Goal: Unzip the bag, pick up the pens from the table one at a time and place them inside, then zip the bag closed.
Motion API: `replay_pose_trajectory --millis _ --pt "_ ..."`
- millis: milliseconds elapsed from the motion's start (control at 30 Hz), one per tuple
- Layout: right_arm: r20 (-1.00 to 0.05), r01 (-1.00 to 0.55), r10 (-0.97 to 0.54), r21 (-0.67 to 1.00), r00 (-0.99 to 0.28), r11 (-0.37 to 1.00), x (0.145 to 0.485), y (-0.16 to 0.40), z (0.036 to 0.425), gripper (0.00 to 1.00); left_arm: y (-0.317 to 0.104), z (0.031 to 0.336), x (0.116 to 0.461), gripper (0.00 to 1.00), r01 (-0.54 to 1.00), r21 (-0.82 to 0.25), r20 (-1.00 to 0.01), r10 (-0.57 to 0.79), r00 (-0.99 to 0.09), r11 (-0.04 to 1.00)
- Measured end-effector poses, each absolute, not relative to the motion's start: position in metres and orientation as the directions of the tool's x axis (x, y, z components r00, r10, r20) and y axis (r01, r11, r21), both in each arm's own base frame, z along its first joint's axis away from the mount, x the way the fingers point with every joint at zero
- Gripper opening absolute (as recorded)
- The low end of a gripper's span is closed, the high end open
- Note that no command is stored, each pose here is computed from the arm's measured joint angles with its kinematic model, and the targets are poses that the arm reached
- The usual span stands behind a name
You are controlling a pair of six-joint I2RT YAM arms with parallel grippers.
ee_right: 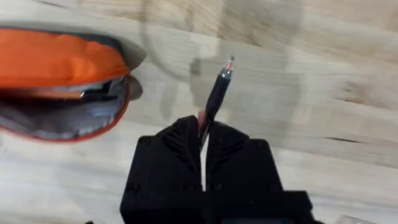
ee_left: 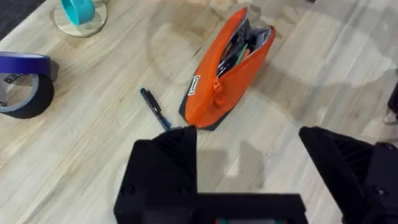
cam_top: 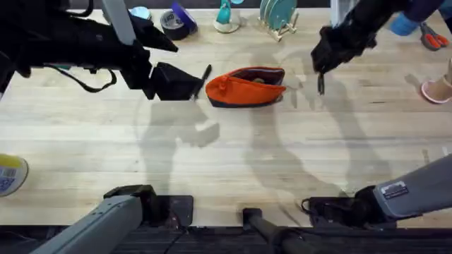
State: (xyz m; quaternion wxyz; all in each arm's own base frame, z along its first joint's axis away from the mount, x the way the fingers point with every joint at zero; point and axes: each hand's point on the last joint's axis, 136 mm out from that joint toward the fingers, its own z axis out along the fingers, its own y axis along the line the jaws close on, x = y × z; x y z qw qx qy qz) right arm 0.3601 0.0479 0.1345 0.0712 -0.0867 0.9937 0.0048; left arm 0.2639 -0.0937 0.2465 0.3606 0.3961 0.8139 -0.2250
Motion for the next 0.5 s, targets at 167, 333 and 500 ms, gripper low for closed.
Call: replay_pose_trajectory --millis 167,333,500 --pt "-0.181 -0.257 -0.256 -0.021 -0.95 0.966 0.365 0.048 0.174 0.031 -0.094 0.247 0.264 0.993 0.807 -0.08 -0.765 0.483 -0.426 0.585" --pt "-0.213 -0.36 -0.362 -0.05 -0.907 0.932 0.367 0.049 0.205 0.031 -0.094 0.247 0.264 0.993 0.807 -0.08 -0.765 0.483 -0.426 0.585" --pt "-0.26 -0.476 -0.48 -0.081 -0.838 0.876 0.373 0.055 0.225 0.031 -0.094 0.247 0.264 0.993 0.807 -0.08 -0.765 0.483 -0.426 0.585"
